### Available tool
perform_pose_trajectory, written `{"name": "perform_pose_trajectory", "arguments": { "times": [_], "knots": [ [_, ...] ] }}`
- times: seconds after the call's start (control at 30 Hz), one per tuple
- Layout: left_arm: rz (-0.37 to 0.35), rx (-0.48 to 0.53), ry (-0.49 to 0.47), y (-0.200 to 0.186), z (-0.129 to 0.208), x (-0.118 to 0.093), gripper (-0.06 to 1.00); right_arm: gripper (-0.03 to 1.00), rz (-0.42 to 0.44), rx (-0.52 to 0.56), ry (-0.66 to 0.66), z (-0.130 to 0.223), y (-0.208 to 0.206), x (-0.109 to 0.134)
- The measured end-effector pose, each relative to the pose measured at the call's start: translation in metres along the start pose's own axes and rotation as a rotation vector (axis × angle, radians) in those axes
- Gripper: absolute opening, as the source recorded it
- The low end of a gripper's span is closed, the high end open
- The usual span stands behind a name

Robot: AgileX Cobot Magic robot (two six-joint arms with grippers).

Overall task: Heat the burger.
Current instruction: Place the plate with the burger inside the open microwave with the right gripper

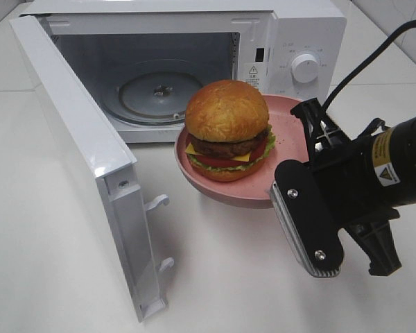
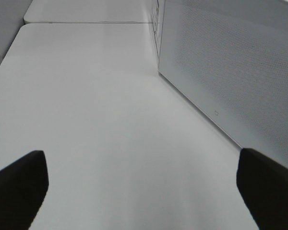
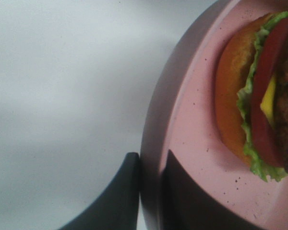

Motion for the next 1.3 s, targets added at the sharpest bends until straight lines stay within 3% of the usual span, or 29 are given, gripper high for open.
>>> {"name": "perform_pose_trajectory", "arguments": {
  "times": [0.77,1.3],
  "knots": [
    [0.000,0.000,0.000,0.000,0.000,0.000,0.99,0.07,0.109,-0.123,-0.002,0.002,0.008,-0.017],
    [0.000,0.000,0.000,0.000,0.000,0.000,0.99,0.07,0.068,-0.114,-0.005,0.000,0.040,-0.013]
  ]
}}
Point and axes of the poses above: a point on each arm's last joint axis where the gripper is mounted, y pointing out along that axis toward the gripper, x along the wrist's bending axis when the last joint is at zero, z = x × y, the point moved 4 cm from there along y, pointing out along that axis toward the gripper, and after that the axes turned 4 degrees about -y, right-handed, at the moved point
